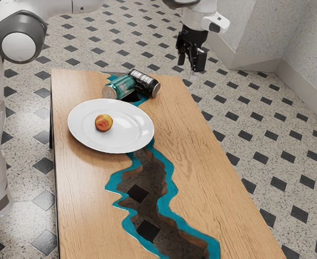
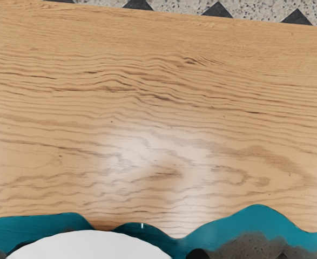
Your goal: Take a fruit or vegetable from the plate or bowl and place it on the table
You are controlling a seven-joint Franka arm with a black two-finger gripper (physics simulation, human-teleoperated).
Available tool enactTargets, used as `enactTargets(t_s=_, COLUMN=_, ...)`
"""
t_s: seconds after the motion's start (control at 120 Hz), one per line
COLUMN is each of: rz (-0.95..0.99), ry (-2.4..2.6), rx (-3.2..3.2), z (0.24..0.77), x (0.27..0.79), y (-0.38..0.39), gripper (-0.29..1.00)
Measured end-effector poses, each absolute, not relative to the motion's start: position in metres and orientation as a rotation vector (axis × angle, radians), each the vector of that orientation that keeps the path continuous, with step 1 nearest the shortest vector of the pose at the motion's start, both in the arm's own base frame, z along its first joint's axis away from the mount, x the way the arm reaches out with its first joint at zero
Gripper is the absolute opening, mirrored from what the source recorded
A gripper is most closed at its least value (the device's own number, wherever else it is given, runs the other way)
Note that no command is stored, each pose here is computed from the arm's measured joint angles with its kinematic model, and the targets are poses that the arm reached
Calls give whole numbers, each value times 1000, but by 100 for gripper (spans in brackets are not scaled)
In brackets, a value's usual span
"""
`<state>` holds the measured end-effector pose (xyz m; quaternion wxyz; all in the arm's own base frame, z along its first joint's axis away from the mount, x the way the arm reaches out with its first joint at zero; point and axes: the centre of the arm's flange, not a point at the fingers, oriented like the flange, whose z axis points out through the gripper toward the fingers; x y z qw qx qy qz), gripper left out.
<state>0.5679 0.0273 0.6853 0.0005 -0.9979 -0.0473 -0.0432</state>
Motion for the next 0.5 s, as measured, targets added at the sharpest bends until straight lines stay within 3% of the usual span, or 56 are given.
enactTargets(t_s=0.5, rz=-102, ry=-107, rx=-3137, z=673, x=578, y=10, gripper=70)
